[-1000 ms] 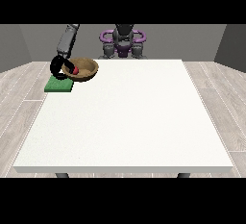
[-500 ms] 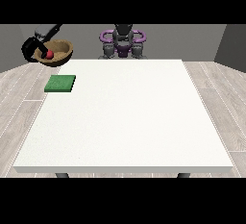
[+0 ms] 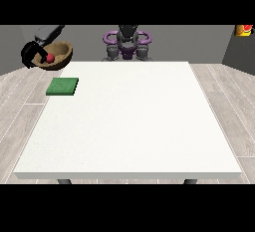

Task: Pick the cup and pour the ball into the bowl, then pick the bowl and place it on the pad

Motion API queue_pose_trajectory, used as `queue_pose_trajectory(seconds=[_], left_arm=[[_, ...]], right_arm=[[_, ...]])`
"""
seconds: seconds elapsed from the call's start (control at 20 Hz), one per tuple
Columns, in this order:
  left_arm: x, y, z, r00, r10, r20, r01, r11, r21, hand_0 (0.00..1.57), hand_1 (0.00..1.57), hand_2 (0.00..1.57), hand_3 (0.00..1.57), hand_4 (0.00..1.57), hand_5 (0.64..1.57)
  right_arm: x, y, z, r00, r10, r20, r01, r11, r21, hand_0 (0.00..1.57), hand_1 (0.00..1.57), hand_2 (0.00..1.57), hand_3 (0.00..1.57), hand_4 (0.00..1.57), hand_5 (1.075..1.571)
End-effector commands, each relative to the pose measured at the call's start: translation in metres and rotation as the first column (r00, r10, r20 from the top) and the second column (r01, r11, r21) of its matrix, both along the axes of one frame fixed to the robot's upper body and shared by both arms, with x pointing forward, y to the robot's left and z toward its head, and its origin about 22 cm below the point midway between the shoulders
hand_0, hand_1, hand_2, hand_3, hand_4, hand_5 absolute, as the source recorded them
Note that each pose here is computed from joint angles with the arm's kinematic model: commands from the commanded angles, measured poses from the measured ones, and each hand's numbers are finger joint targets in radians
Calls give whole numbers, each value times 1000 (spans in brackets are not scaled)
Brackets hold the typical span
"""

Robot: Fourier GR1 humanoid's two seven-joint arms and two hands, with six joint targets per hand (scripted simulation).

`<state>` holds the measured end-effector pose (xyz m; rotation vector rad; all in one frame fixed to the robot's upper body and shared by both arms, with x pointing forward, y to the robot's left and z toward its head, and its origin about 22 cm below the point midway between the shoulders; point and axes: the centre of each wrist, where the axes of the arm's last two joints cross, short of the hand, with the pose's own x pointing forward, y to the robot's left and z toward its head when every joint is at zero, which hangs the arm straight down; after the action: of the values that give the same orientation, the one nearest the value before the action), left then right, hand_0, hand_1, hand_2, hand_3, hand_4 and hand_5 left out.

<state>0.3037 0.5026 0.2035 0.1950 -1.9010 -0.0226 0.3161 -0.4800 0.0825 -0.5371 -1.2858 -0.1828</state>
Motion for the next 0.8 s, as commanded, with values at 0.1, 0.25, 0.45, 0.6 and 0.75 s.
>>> queue_pose_trajectory(seconds=[0.1, 0.25, 0.45, 0.6, 0.75], left_arm=[[-3, 4, -8, 1000, -1, -4, 1, 1000, 3, 0, 0, 0, 0, 1206, 1555], [-7, 16, -7, 1000, 19, 24, -18, 1000, -8, 0, 0, 0, 0, 1205, 1555], [-3, 9, 14, 999, 21, 27, -21, 1000, 2, 0, 0, 0, 0, 1199, 1558], [-2, -4, 12, 999, -9, 39, 8, 999, 31, 0, 0, 0, 0, 1190, 1562], [-6, 9, 29, 999, 5, 48, -5, 1000, 11, 0, 0, 0, 0, 1192, 1563]], right_arm=[[9, 27, -35, 1000, -6, -4, 7, 997, 80, 1571, 1571, 1571, 450, 1052, 1569], [20, 45, -35, 1000, 19, 23, -21, 996, 91, 1571, 1571, 1571, 537, 1017, 1571], [18, 25, -30, 997, -39, 65, 26, 981, 191, 1571, 1571, 1571, 600, 992, 1571], [-3, 5, -51, 992, -126, 1, 123, 976, 181, 1571, 1571, 1571, 1011, 527, 1568], [8, -7, -9, 985, -168, 40, 162, 980, 116, 1571, 1571, 1571, 1087, 0, 1550]])
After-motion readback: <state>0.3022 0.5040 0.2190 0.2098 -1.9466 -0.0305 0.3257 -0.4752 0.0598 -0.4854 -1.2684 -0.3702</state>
